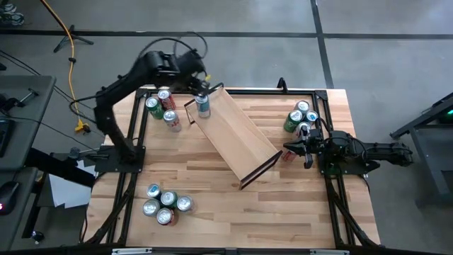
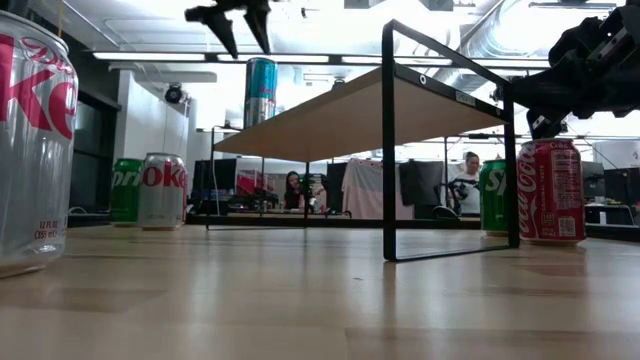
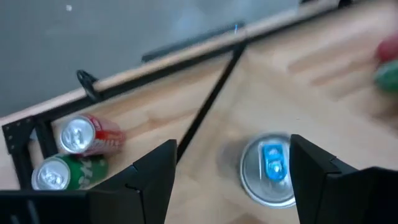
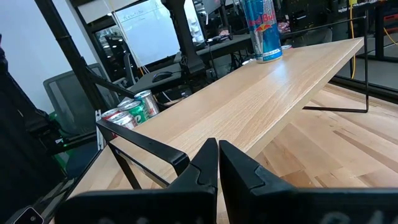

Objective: Place canned beverage on shelf
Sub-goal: Put the top left blue soda can on the shelf

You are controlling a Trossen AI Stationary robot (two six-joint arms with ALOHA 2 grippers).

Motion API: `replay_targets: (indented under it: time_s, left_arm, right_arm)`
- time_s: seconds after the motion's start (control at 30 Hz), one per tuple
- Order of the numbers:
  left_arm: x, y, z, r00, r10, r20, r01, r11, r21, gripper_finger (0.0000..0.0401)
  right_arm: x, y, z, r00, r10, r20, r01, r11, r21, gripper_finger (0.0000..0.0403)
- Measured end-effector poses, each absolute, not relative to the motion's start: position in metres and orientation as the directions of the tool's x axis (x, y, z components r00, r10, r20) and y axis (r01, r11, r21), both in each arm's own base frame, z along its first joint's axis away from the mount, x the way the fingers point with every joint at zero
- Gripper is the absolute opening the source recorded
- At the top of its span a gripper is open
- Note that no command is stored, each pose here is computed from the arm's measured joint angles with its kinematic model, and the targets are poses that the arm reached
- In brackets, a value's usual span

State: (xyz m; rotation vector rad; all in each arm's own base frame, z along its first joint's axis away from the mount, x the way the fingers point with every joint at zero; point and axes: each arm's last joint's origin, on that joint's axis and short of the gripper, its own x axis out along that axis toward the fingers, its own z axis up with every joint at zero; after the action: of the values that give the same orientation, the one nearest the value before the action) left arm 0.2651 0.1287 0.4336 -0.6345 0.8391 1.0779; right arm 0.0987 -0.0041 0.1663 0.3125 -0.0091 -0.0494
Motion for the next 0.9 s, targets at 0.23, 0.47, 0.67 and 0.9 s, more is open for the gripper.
replay_targets:
  time_s: [0.23, 0.47, 0.67, 0.9]
  left_arm:
    - [0.262, 0.126, 0.436, 0.341, 0.487, -0.804, -0.925, 0.327, -0.194, 0.0213]
    - [0.281, 0.128, 0.413, 0.343, 0.438, -0.831, -0.922, 0.328, -0.207, 0.0213]
    - [0.280, 0.124, 0.413, 0.328, 0.446, -0.833, -0.932, 0.299, -0.207, 0.0213]
    - [0.291, 0.115, 0.402, 0.285, 0.415, -0.864, -0.942, 0.287, -0.173, 0.0213]
  right_arm:
    - [0.099, -0.004, 0.166, 0.999, -0.050, 0.002, 0.047, 0.950, 0.308, 0.0000]
    - [0.099, -0.004, 0.166, 0.999, -0.050, 0.002, 0.047, 0.950, 0.308, 0.0000]
    - [0.099, -0.004, 0.166, 0.999, -0.050, 0.002, 0.047, 0.950, 0.308, 0.0000]
    - [0.099, -0.004, 0.166, 0.999, -0.050, 0.002, 0.047, 0.950, 0.308, 0.0000]
